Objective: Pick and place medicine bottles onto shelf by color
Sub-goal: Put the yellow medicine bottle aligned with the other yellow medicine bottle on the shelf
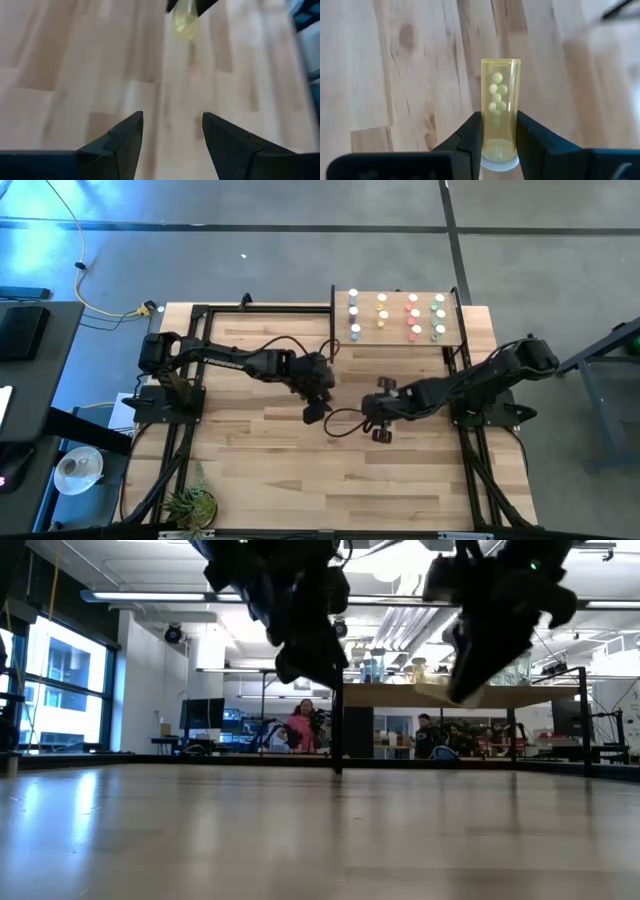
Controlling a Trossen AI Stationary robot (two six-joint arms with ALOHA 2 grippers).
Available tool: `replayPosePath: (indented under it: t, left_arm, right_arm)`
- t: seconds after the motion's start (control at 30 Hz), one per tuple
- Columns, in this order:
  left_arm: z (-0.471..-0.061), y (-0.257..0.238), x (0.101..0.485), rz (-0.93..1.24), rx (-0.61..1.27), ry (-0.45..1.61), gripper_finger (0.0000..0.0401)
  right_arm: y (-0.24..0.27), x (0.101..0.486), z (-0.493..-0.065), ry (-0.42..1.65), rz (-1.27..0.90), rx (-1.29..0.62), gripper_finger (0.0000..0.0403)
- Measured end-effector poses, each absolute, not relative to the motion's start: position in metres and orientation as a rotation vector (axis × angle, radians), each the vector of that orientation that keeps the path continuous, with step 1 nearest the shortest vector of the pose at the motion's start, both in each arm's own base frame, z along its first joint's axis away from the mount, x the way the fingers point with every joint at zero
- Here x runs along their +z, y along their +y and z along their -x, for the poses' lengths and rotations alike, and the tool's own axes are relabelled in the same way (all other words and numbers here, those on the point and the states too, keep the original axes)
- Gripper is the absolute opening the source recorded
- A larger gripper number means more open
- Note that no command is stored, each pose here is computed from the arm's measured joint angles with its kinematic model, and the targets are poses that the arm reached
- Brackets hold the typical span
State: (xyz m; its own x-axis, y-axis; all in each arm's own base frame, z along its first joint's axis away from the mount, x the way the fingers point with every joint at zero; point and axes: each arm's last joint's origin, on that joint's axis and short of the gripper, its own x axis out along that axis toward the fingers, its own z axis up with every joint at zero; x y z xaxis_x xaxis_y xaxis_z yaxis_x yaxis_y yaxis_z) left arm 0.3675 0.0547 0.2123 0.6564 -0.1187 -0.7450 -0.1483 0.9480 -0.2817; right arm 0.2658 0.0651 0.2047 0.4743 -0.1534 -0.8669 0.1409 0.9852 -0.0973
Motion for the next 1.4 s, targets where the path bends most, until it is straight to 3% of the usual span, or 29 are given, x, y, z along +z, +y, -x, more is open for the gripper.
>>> replayPosePath:
  t: [0.23, 0.53, 0.87, 1.4]
  left_arm:
    - [-0.375, 0.053, 0.220, 0.550, -0.009, 0.769, 0.0193]
    - [-0.380, 0.059, 0.227, 0.636, 0.013, 0.672, 0.0193]
    - [-0.383, 0.072, 0.234, 0.710, 0.046, 0.581, 0.0193]
    - [-0.383, 0.085, 0.238, 0.719, 0.064, 0.517, 0.0193]
  right_arm:
    - [0.068, 0.230, -0.276, 1.027, 0.233, -0.051, 0.0081]
    - [0.066, 0.251, -0.277, 1.057, 0.554, 0.046, 0.0081]
    - [0.059, 0.255, -0.276, 1.093, 0.957, -0.026, 0.0081]
    - [0.059, 0.261, -0.283, 1.051, 1.224, -0.027, 0.0081]
